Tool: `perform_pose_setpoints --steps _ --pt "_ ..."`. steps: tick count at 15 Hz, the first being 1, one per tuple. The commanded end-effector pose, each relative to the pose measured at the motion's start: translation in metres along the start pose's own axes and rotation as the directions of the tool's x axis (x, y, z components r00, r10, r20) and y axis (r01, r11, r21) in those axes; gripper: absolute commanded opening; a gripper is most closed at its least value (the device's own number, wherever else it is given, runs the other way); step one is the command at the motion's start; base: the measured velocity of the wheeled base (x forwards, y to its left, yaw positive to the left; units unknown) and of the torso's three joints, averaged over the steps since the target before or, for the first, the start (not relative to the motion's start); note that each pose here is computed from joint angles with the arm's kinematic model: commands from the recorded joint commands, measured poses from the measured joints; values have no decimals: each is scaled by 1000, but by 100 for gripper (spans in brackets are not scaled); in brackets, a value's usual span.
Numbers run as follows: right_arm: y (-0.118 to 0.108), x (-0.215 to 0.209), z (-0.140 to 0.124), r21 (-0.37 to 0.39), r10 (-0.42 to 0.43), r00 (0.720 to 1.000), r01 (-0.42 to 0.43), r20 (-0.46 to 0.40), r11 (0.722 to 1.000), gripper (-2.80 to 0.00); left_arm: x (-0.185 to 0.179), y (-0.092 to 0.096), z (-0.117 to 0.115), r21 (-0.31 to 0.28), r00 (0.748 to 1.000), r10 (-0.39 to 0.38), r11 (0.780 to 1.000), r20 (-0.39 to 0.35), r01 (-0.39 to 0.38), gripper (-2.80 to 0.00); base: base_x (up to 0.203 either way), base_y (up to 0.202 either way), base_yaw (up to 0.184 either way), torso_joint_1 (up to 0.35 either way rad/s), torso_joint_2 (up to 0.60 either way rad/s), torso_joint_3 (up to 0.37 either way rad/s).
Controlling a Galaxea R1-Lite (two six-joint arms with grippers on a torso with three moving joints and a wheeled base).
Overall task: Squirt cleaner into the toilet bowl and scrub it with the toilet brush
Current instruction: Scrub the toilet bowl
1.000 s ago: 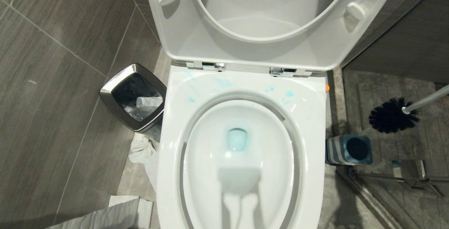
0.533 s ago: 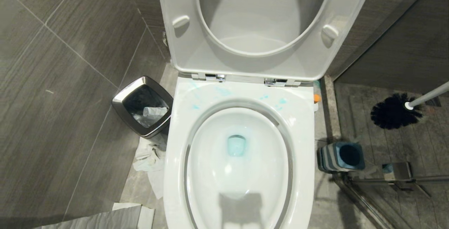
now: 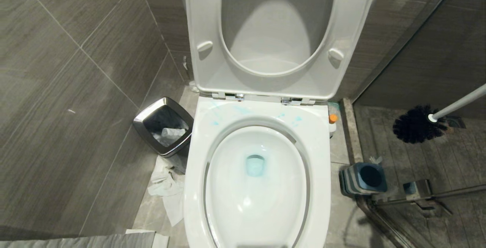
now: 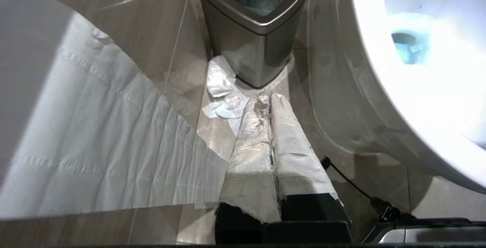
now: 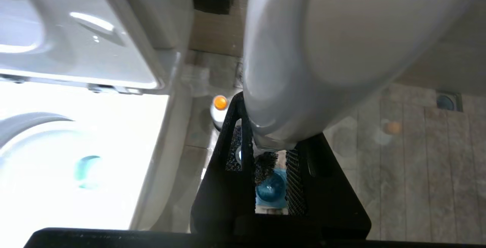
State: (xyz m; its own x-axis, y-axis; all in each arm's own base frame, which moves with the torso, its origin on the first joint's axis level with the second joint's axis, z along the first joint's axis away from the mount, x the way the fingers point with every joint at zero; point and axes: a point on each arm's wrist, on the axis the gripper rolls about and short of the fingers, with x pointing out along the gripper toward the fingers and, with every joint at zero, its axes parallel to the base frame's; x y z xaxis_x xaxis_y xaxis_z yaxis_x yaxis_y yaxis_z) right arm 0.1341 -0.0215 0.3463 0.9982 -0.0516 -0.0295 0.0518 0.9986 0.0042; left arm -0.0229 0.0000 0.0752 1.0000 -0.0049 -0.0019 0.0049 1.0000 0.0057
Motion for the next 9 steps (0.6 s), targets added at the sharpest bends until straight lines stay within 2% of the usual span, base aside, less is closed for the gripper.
perform_pose_setpoints --steps 1,6,9 --pt "10 12 0 -2 31 999 -31 -18 1000 -280 0 0 0 0 1000 -1 1000 -3 1 -280 0 0 0 -2 -6 198" --pt "61 9 3 -17 129 992 -129 -15 991 -280 0 0 0 0 1000 0 1000 -3 0 -280 0 0 0 1 4 201" --pt "92 11 0 -35 174 984 -176 -41 984 -280 0 0 0 0 1000 0 1000 -3 0 -280 0 0 0 5 4 209"
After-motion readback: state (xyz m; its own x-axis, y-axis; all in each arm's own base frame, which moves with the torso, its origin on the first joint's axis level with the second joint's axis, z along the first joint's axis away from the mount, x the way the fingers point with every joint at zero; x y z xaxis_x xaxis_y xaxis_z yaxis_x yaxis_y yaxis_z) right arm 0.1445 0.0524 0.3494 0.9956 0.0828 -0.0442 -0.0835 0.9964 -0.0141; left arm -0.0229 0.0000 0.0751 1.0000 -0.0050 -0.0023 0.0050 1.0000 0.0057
